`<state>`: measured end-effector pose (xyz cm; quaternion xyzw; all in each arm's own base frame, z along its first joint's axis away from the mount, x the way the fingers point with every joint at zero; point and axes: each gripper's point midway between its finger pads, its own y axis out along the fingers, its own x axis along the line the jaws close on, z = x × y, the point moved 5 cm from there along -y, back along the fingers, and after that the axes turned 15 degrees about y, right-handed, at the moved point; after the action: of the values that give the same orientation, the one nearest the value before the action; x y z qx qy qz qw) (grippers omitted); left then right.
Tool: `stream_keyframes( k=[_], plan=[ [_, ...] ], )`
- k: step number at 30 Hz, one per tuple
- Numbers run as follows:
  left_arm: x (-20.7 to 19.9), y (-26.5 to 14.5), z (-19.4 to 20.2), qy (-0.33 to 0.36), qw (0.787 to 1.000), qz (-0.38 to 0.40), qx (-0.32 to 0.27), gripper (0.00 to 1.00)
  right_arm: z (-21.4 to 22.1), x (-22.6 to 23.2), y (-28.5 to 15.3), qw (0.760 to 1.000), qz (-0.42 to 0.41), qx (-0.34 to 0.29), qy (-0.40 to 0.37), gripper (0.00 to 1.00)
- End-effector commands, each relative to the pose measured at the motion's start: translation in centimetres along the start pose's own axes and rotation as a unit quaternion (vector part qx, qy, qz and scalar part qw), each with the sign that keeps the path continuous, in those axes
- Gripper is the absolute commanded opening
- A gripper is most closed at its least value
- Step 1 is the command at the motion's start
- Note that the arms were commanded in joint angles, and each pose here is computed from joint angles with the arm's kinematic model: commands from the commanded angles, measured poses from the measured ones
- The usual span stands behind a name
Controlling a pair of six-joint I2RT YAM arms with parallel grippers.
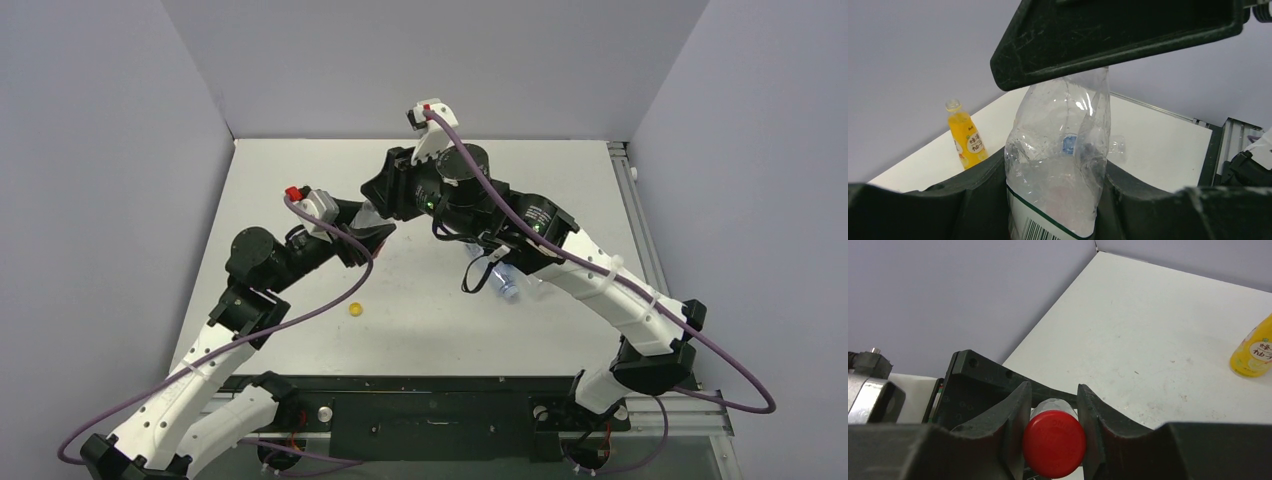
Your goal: Unscrew the bottle caps
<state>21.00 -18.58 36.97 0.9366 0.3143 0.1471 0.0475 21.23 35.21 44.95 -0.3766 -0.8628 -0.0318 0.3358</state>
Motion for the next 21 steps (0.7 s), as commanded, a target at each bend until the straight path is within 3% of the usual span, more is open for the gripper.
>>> stream_keyframes(
  k=[1,7,14,21],
  plan=[
    [0.0,-0.1,-1.2,-0.029,0.999,-0.006,-0.021,0.19,-3.7,2.2,-4.5,0.995,-0.085,-0.051,-0.03,0.06],
    [-2.7,-0.3,-2.0,-0.138,0.987,0.077,-0.021,0.19,-5.3,2.7,-7.7,0.972,-0.217,-0.049,-0.071,0.0],
    [-5.9,-1.2,-4.1,-0.231,0.949,0.212,-0.014,0.18,-5.0,3.6,-12.6,0.913,-0.394,-0.027,-0.105,0.0],
    [-6.7,-1.2,-3.1,-0.233,0.936,0.263,0.004,0.17,-5.6,3.2,-13.6,0.907,-0.404,-0.022,-0.119,0.01]
  ],
)
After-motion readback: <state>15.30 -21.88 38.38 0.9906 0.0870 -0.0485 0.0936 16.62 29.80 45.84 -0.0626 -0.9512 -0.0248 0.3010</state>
